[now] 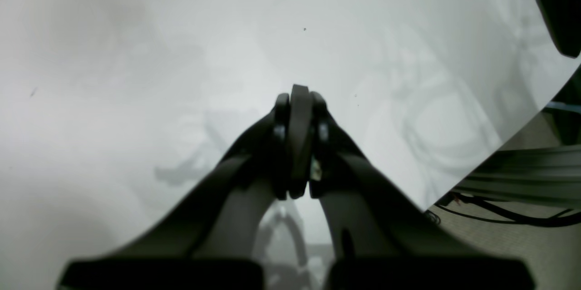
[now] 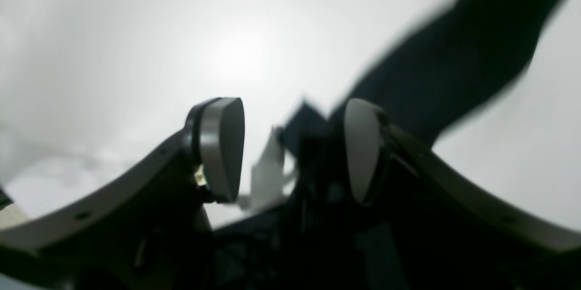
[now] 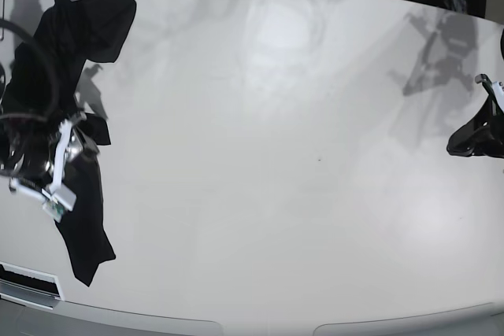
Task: Layout the t-shirt on the table in an organized manner, then fold the t-shirt properly
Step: 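Drag the grasped shirt with the right gripper toward the table center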
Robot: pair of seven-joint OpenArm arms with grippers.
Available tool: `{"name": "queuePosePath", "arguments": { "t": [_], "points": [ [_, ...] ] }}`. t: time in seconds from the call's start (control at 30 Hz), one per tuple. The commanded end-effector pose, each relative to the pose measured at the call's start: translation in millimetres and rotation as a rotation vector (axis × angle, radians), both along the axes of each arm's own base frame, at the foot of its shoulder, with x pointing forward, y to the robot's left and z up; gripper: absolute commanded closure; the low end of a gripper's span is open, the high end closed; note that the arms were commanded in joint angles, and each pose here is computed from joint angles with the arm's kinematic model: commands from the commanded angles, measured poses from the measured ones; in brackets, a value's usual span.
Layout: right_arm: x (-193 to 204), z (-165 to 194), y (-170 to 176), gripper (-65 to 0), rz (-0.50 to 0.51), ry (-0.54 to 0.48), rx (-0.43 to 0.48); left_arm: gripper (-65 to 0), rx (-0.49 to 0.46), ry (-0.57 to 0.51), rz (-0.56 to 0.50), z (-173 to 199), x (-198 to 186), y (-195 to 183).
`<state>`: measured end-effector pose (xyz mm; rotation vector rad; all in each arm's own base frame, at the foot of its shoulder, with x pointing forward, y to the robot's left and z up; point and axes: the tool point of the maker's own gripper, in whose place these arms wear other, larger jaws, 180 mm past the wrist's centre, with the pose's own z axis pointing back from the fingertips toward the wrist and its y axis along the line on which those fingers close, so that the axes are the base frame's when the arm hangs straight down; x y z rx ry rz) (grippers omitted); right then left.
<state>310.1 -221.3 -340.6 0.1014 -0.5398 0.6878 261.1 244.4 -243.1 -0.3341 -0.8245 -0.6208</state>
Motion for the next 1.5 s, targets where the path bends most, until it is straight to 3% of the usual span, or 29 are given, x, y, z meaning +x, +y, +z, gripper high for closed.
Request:
{"name": "queuePosePath", "arguments": {
  "t": [0.0, 0.3, 0.47, 0.53, 0.63, 0.7, 0.8, 0.87, 1.07, 1.13, 1.33, 1.47],
  "points": [
    [3, 6, -7, -36.4, -0.017, -0.029, -0.005, 0.0, -0.004, -0.048, -0.016, 15, 5, -1],
    [-24, -49, -53, -36.3, -0.241, 0.030, -0.125, 0.0, -0.009, -0.053, -0.015, 16, 6, -1],
    [-36, -75, -66, -34.2, -0.290, 0.088, -0.203, 0.0, -0.010, -0.053, -0.016, 16, 6, -2],
    [-41, -85, -63, -23.9, -0.301, 0.115, -0.188, 0.0, -0.013, -0.054, -0.016, 16, 6, -2],
    [-42, -88, -54, 0.0, -0.274, 0.123, -0.163, 0.0, -0.013, -0.054, -0.016, 16, 6, -2],
    [-36, -82, -52, 0.0, -0.266, 0.099, -0.161, 0.0, -0.013, -0.053, -0.016, 16, 6, -2],
    [-22, -58, -36, 0.0, -0.210, 0.014, -0.151, 0.0, -0.013, -0.053, -0.016, 16, 6, -2],
    [-11, -31, -9, 0.0, -0.136, -0.062, -0.087, 0.0, -0.013, -0.053, -0.016, 16, 6, -2],
    [-7, 85, 110, 0.0, 0.207, -0.354, 0.326, 0.0, -0.035, -0.055, -0.023, 18, 5, -5],
    [-7, 115, 131, 0.0, 0.305, -0.425, 0.410, 0.0, -0.033, -0.055, -0.023, 18, 5, -5],
    [15, 186, 160, 0.0, 0.370, -0.586, 0.586, 0.0, -0.030, -0.043, -0.019, 16, 4, -4],
    [33, 230, 164, 0.0, 0.406, -0.717, 0.574, 0.0, -0.023, -0.034, -0.021, 14, 3, -4]
  ]
}}
